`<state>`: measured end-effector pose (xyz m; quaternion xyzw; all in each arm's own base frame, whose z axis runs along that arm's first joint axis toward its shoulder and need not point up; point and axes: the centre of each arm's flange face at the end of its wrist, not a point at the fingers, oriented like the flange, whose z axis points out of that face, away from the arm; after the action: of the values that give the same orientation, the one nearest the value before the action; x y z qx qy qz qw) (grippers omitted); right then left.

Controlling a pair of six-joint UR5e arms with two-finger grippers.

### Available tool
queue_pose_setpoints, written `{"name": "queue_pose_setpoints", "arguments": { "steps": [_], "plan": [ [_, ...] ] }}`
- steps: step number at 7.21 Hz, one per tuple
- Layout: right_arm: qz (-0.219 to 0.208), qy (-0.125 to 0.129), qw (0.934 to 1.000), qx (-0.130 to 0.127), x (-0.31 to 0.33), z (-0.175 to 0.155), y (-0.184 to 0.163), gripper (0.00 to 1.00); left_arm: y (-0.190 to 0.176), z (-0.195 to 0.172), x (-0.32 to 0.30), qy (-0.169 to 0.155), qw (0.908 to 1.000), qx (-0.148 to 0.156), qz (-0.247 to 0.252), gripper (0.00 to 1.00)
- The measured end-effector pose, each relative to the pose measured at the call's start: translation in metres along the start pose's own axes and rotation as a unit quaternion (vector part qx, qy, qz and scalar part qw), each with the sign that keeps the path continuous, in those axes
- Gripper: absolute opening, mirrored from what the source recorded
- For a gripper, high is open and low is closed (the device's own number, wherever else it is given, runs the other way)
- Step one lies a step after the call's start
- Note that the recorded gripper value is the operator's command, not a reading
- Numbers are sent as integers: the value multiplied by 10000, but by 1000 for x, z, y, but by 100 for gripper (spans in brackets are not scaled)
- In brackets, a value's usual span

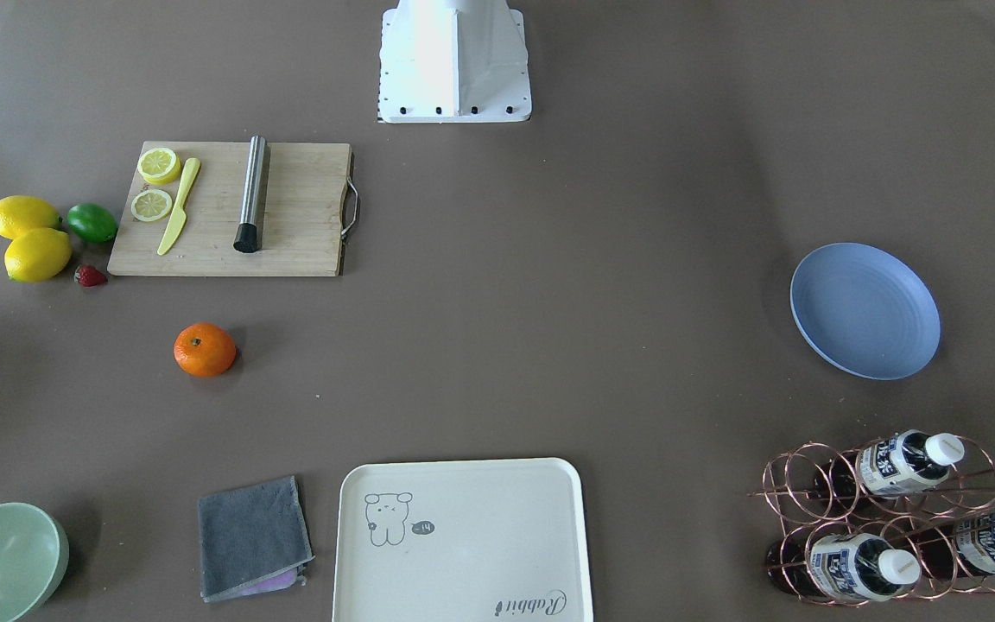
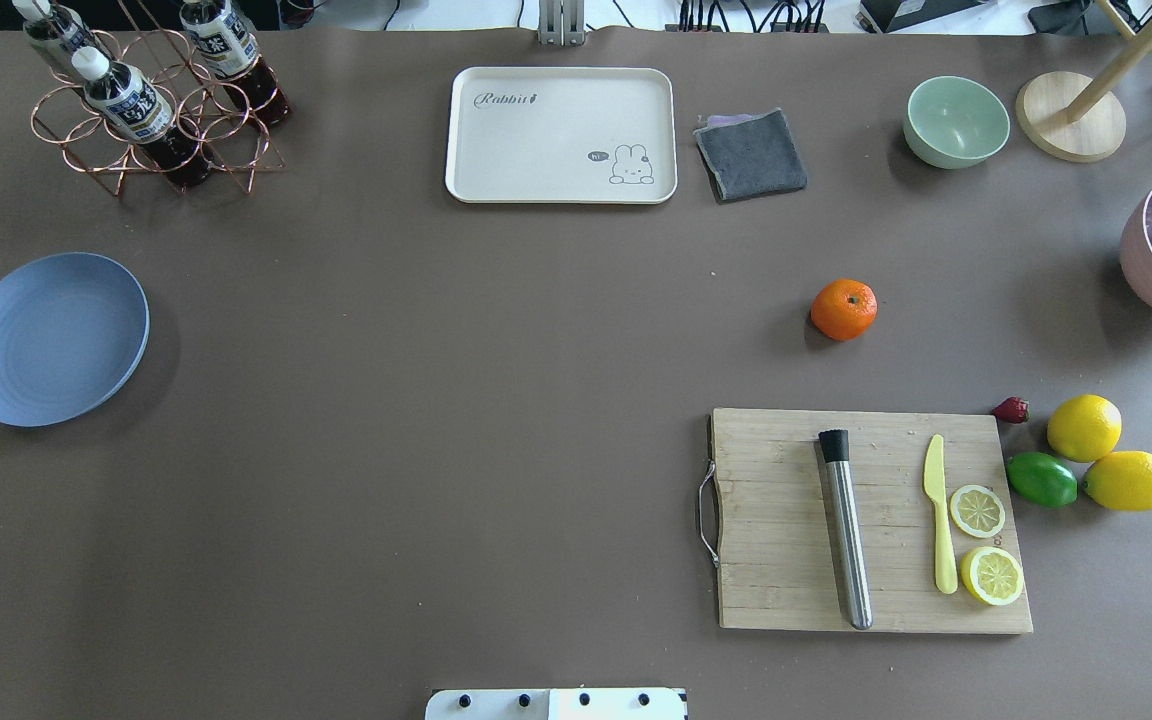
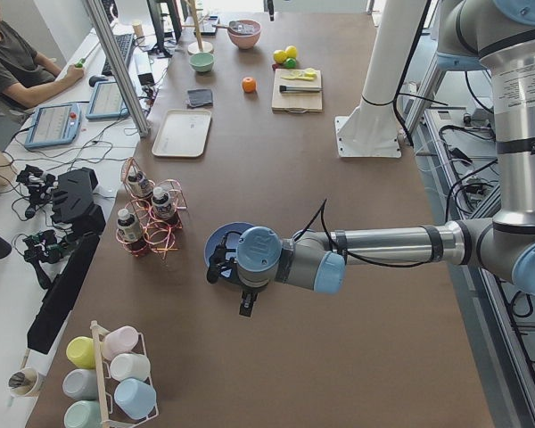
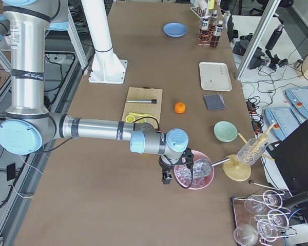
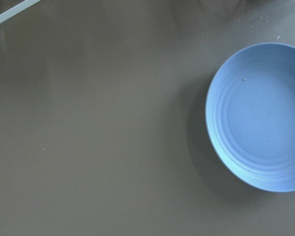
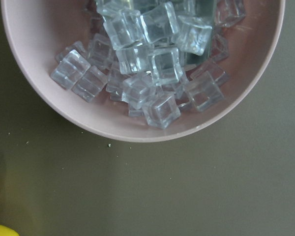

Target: Pick orange to plate

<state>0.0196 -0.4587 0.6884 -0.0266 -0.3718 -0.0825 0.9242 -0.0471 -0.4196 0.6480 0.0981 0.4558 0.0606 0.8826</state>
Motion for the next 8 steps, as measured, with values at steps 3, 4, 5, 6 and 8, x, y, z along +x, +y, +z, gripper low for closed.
{"name": "queue_pose_setpoints", "arguments": {
  "steps": [3, 4, 5, 6, 8],
  "plan": [
    [-7, 10, 10000, 28, -1, -2, -2, 100, 0, -1, 4, 94, 10000, 9, 10, 97],
    [-11, 7, 10000, 39, -2, -4, -3, 100, -1, 0, 4, 99, 9999, 10, 18, 97],
    [-12, 2, 10000, 54, -3, -5, -4, 100, -2, 0, 5, 112, 9999, 10, 27, 97],
    [-21, -6, 10000, 81, -6, -8, -7, 100, -4, 0, 6, 164, 9999, 3, 19, 97],
    [-50, -79, 9999, 125, -11, -12, -12, 100, -7, 2, 7, 258, 9997, -21, -30, 97]
  ]
}}
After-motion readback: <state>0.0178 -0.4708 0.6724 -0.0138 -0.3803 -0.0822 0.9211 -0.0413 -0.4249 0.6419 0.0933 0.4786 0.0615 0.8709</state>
